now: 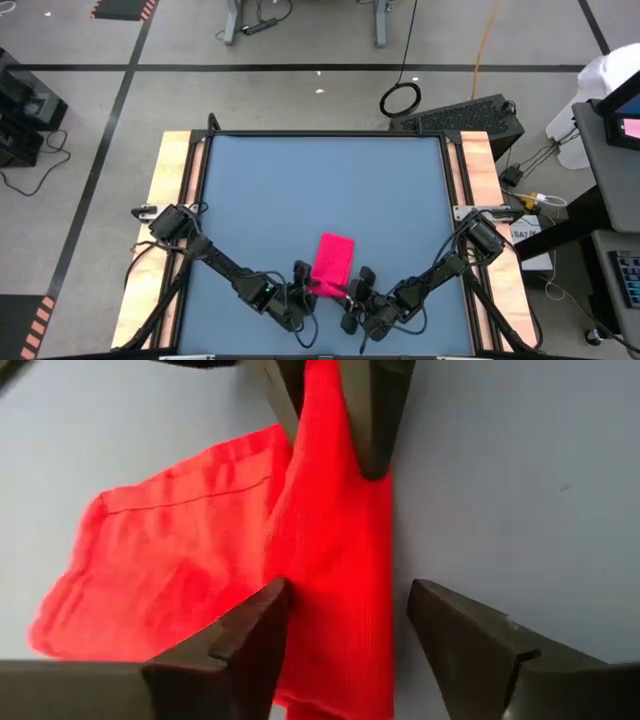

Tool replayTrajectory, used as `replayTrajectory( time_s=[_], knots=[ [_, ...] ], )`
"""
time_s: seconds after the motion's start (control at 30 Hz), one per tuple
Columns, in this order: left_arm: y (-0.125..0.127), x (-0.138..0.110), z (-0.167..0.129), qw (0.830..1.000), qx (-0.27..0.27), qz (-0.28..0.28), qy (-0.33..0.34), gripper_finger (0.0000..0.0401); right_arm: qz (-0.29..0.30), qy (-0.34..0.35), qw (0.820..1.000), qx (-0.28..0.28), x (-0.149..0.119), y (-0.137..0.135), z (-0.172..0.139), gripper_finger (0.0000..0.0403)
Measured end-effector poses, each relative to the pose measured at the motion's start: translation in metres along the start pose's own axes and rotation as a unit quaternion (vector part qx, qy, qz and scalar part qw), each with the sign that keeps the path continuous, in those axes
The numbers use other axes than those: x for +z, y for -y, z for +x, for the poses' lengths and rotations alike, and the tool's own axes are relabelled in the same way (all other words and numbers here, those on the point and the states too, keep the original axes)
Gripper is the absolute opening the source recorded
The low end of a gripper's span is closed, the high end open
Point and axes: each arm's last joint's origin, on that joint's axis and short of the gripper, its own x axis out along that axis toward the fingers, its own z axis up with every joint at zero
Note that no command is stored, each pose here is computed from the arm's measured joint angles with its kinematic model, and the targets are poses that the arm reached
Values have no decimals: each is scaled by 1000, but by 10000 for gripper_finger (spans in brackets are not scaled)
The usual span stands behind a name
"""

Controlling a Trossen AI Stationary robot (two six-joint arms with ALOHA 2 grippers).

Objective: Roll towel
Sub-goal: Roll the red towel

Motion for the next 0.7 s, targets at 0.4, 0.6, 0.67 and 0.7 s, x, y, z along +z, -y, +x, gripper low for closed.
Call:
replayTrajectory(
  time_s=[0.4, 0.6, 0.67, 0.7],
  knots=[
    [-21, -4, 13, 994, -85, -62, -34, 32, -252, 48, 966, 7, 2, -18, -37, 242],
    [-40, 1, 12, 983, -144, -110, -40, 30, -279, 77, 957, 0, -9, -25, -53, 262],
    [-48, 3, 10, 975, -175, -131, -38, 39, -287, 98, 953, -14, -10, -27, -58, 263],
    [-52, 4, 10, 971, -192, -139, -39, 42, -289, 108, 951, -18, -10, -29, -59, 263]
  ],
)
